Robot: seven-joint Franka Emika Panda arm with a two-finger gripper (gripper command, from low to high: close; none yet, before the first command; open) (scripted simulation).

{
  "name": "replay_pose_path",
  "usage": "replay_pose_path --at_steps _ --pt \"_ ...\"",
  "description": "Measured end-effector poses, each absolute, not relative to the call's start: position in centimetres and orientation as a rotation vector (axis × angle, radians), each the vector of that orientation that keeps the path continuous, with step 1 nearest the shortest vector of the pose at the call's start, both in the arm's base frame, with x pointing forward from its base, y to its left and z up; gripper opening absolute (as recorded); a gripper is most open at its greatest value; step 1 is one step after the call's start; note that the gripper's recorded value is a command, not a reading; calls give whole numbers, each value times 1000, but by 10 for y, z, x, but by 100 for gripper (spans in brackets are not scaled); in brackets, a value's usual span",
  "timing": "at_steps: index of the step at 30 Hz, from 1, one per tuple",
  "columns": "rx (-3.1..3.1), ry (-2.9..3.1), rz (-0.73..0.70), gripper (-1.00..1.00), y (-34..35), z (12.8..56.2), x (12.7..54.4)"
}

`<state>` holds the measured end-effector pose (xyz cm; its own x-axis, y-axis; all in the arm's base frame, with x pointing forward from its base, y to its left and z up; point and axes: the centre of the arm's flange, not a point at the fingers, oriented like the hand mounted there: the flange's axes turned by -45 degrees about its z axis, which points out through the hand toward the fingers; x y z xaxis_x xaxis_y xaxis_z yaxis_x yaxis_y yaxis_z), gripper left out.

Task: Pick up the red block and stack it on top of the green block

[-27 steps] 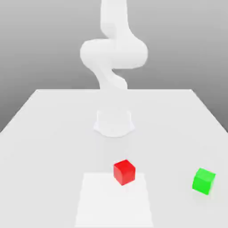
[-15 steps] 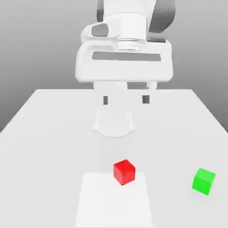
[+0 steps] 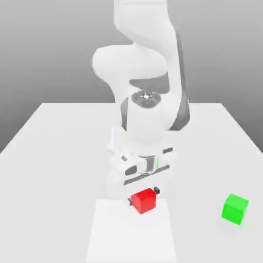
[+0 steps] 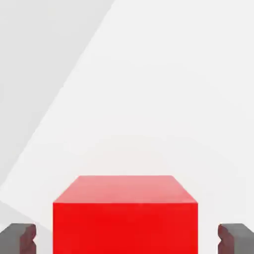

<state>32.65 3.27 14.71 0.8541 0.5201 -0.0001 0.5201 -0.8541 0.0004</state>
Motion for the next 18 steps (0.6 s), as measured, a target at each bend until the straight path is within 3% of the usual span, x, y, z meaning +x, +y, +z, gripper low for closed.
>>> replay_pose_path --at_steps 4,12,18 --pt "3025 849 -1 -100 33 146 326" --pt "3024 851 -1 -100 34 204 327" --pt "2960 1044 -2 -100 141 225 354"
